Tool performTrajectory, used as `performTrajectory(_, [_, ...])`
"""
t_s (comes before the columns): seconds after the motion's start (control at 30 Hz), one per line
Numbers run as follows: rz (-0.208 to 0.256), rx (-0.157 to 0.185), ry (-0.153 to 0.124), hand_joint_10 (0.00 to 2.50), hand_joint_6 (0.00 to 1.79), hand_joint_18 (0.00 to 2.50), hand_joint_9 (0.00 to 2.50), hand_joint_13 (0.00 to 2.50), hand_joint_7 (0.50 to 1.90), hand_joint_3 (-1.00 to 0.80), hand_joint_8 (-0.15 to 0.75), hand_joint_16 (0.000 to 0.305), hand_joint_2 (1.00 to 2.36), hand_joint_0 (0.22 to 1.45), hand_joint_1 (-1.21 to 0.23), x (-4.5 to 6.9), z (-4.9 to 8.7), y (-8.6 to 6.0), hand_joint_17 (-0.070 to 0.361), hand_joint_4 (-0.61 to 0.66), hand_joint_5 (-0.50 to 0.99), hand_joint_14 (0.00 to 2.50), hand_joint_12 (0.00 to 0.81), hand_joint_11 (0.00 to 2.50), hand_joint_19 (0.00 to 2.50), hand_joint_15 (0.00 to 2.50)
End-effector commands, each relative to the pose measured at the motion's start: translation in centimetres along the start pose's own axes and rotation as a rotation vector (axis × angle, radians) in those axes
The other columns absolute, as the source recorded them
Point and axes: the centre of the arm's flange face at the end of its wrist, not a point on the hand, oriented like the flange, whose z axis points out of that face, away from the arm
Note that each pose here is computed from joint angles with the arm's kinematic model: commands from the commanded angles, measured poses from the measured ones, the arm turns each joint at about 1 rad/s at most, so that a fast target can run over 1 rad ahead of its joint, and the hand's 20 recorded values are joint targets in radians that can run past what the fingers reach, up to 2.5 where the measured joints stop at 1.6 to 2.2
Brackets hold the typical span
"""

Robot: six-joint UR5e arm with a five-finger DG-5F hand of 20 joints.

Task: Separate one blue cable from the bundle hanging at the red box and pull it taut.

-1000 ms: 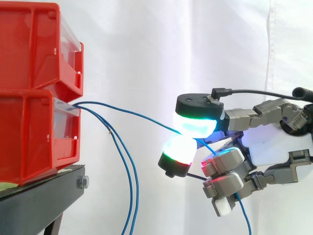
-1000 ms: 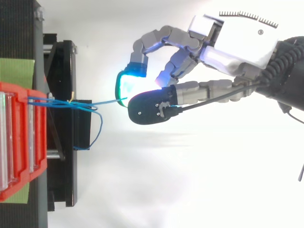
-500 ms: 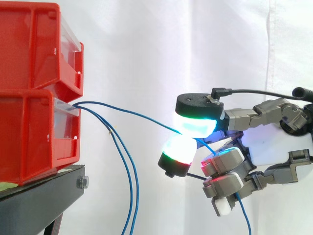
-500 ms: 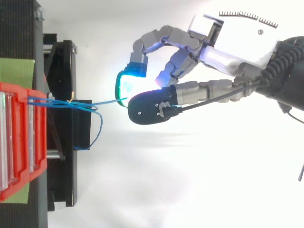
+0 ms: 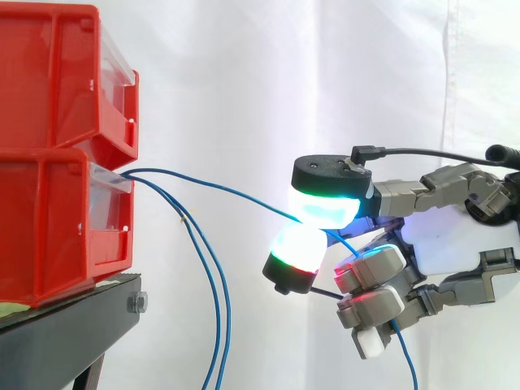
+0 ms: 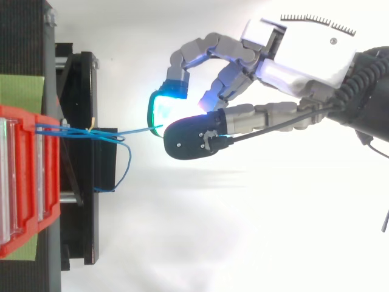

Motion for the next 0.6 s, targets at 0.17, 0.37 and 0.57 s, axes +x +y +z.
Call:
performTrajectory(0.17, [0.001, -0.001, 0.0, 0.29, 0.93, 0.72, 1.1, 1.1, 1.1, -0.18, 0.255, 0.041, 1.03, 0.7, -0.71, 0.01, 0.01, 0.01, 0.093, -0.1, -0.2, 0.0, 0.307, 1.59, 0.8, 1.67])
performTrajectory(0.37, [0.0, 0.0, 0.0, 0.29, 0.93, 0.72, 1.11, 1.1, 1.1, -0.18, 0.26, 0.041, 1.03, 0.7, -0.71, 0.0, 0.0, 0.0, 0.093, -0.1, -0.2, 0.0, 0.305, 1.6, 0.8, 1.65])
performTrajectory(0.57, [0.0, 0.0, 0.0, 0.28, 0.93, 0.72, 1.11, 1.1, 1.1, -0.18, 0.256, 0.041, 1.03, 0.7, -0.71, 0.0, -0.01, -0.06, 0.093, -0.1, -0.2, 0.0, 0.31, 1.59, 0.8, 1.65])
